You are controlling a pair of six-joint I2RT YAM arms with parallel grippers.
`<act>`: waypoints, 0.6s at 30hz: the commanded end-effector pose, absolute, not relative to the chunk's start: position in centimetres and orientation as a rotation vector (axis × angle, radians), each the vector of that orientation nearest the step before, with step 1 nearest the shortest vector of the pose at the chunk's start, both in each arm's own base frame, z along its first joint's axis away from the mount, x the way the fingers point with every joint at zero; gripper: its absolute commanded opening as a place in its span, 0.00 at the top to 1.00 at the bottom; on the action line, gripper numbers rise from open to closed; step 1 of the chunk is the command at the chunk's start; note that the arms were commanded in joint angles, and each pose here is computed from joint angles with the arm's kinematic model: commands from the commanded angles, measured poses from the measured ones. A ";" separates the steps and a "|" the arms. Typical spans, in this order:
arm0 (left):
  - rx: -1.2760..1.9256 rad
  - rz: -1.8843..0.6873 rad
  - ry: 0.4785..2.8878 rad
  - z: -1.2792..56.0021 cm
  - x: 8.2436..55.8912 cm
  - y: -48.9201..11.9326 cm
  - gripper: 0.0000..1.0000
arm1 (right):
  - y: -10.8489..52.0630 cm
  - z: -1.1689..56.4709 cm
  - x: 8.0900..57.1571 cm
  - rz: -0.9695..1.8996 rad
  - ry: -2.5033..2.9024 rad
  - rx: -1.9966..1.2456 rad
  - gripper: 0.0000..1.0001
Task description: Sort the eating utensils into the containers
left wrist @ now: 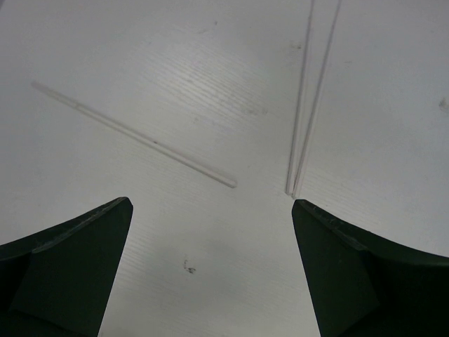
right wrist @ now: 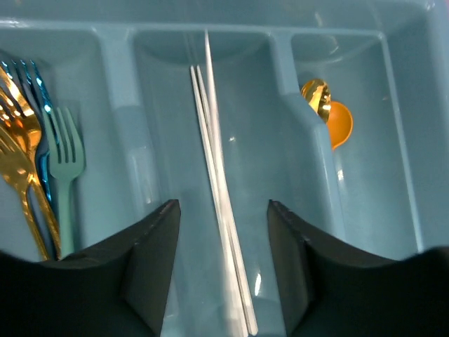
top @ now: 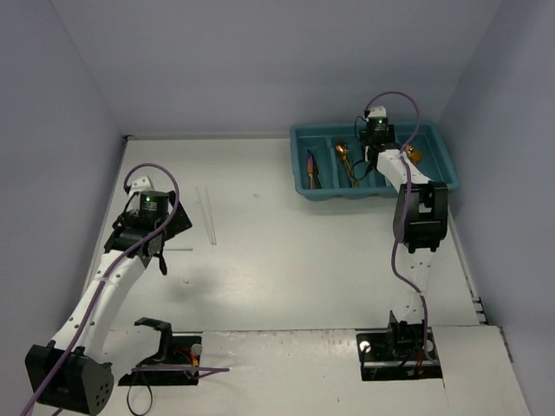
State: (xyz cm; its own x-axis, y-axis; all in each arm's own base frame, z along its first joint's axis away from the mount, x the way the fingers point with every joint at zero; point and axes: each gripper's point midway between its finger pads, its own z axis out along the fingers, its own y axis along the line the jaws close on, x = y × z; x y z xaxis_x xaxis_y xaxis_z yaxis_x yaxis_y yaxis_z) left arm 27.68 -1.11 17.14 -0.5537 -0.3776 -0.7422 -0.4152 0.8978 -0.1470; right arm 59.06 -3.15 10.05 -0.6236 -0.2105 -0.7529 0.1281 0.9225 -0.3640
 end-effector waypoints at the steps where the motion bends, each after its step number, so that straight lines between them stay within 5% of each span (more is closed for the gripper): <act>1: -0.899 0.117 2.160 15.5 26.7 0.5 0.03 | -2.2 20.0 59.5 -0.456 1.974 0.029 0.46; 9: -1.170 0.127 2.160 12.7 25.5 0.3 0.03 | 1.2 25.3 52.2 -0.300 1.899 0.125 0.44; 18: -1.461 0.139 2.116 10.6 26.5 1.4 0.03 | 6.7 22.5 45.9 -0.071 1.954 0.091 0.44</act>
